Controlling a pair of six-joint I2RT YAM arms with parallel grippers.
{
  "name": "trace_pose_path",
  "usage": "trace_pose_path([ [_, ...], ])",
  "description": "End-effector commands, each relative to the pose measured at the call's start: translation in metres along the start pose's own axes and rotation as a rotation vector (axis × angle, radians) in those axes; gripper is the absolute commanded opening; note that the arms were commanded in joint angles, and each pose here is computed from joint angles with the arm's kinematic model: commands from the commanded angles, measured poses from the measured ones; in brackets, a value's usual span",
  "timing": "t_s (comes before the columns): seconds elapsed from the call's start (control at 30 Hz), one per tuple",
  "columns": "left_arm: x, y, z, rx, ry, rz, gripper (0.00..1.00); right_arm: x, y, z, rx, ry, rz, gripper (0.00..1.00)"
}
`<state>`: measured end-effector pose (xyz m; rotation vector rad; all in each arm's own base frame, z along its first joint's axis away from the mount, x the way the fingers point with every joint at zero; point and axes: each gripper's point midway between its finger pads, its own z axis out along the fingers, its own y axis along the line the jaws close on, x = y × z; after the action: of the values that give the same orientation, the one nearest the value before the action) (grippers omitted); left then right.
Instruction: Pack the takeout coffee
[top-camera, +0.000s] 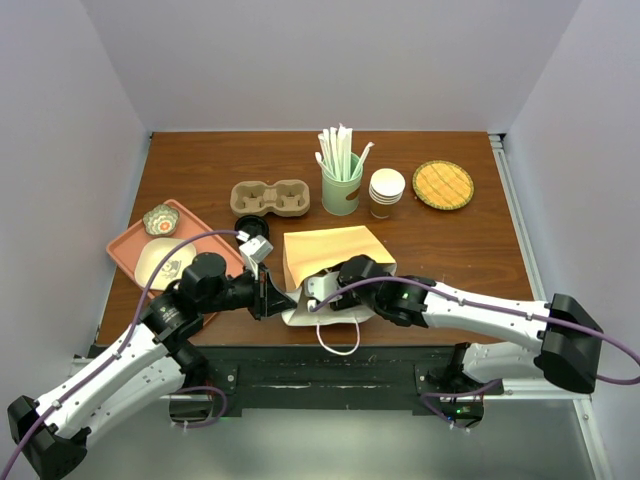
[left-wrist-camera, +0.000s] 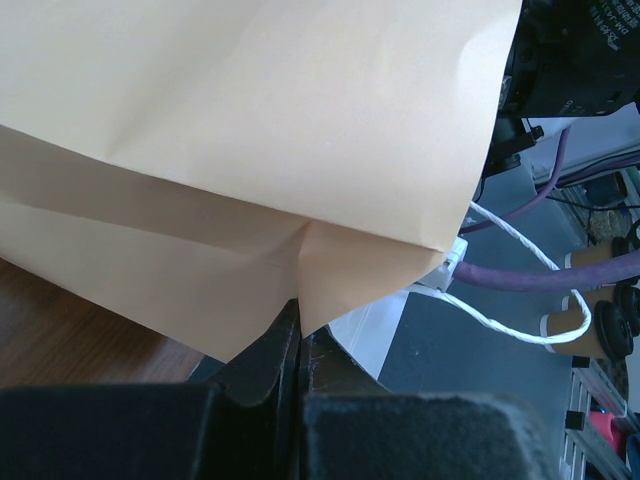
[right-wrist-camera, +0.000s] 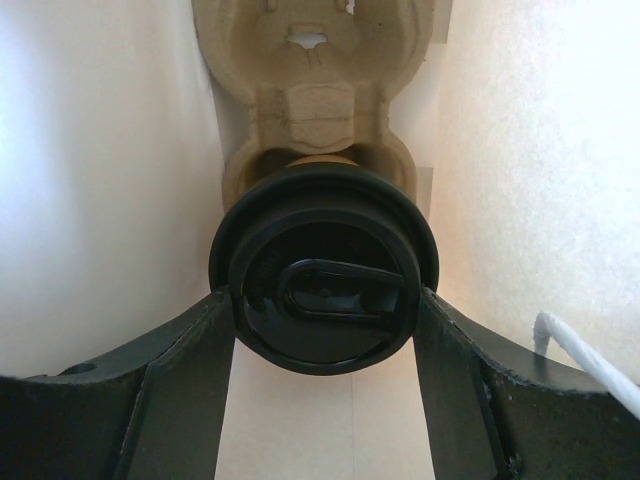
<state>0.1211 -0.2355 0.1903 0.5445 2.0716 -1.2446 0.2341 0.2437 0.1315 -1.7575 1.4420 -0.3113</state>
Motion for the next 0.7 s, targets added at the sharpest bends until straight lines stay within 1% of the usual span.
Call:
trace_pose_path([
  [0.0,-0.007,-0.017,-0.003,0.072,-0.014,0.009,0.00,0.011,0.016,0.010,-0.040,0.035,0.013,0.41],
  [0.13,-0.008,-0.018,-0.003,0.073,-0.015,0.010,0.00,0.011,0.016,0.012,-0.039,0.036,0.018,0.43],
  [0.27,-0.008,-0.017,-0.003,0.071,-0.015,0.007,0.00,0.012,0.015,0.012,-0.037,0.036,0.024,0.48],
  [0.37,-0.009,-0.017,-0.003,0.067,-0.018,0.012,0.00,0.011,0.012,0.010,-0.025,0.032,0.031,0.54],
  [0.4,-0.009,-0.018,-0.003,0.069,-0.018,0.014,0.00,0.010,0.011,0.009,-0.024,0.029,0.036,0.60],
  [0.53,-0.013,-0.018,-0.003,0.061,-0.022,0.015,0.00,0.007,0.005,0.004,-0.020,0.025,0.039,0.71],
  [0.6,-0.018,-0.018,-0.004,0.049,-0.032,0.020,0.00,0.005,0.000,0.000,-0.014,0.019,0.043,0.73],
  [0.63,-0.018,-0.018,-0.004,0.046,-0.031,0.025,0.00,0.005,0.000,-0.001,-0.018,0.021,0.041,0.78],
  [0.67,-0.019,-0.017,-0.003,0.039,-0.031,0.026,0.00,0.003,-0.004,-0.003,-0.009,0.015,0.043,0.80],
])
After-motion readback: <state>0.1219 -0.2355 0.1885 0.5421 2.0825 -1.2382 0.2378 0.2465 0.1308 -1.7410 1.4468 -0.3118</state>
